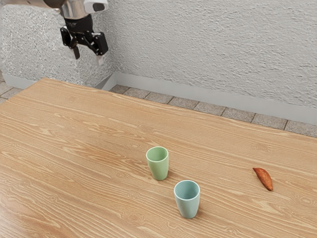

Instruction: Place the left cup onto the right cup

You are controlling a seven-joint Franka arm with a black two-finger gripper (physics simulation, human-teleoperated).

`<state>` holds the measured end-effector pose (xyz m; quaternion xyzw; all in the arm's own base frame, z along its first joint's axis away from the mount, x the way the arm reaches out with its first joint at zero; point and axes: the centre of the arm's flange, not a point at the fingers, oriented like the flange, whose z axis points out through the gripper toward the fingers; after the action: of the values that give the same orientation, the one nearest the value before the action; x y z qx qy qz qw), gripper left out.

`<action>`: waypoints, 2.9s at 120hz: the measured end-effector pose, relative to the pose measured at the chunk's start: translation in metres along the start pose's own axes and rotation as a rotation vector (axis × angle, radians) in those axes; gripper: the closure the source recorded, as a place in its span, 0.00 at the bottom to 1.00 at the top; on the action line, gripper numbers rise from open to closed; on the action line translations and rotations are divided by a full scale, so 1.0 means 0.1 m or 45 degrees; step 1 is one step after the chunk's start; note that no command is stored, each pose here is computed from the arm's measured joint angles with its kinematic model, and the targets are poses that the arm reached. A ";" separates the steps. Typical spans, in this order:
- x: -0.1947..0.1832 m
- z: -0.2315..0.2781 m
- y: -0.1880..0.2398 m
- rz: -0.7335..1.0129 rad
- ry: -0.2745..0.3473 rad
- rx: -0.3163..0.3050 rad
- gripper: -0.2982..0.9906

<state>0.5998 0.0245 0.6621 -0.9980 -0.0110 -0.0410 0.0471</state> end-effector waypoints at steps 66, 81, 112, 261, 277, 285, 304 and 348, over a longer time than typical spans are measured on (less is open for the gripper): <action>0.70 1.75 0.19 0.096 -0.201 -0.031 0.23; 0.74 2.27 0.29 0.105 -0.218 -0.060 0.23; 0.24 2.39 0.96 0.197 -0.185 -0.191 0.23; 0.14 3.41 1.62 0.122 -0.098 -0.155 0.38; 0.15 3.50 1.63 0.106 -0.100 -0.158 0.43; 0.15 3.54 1.64 0.098 -0.097 -0.161 0.44; 0.16 3.60 1.64 0.081 -0.093 -0.165 0.56; 0.20 3.54 1.65 0.068 -0.068 -0.168 0.80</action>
<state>0.6525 -0.1054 0.2971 -0.9996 0.0169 -0.0138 -0.0181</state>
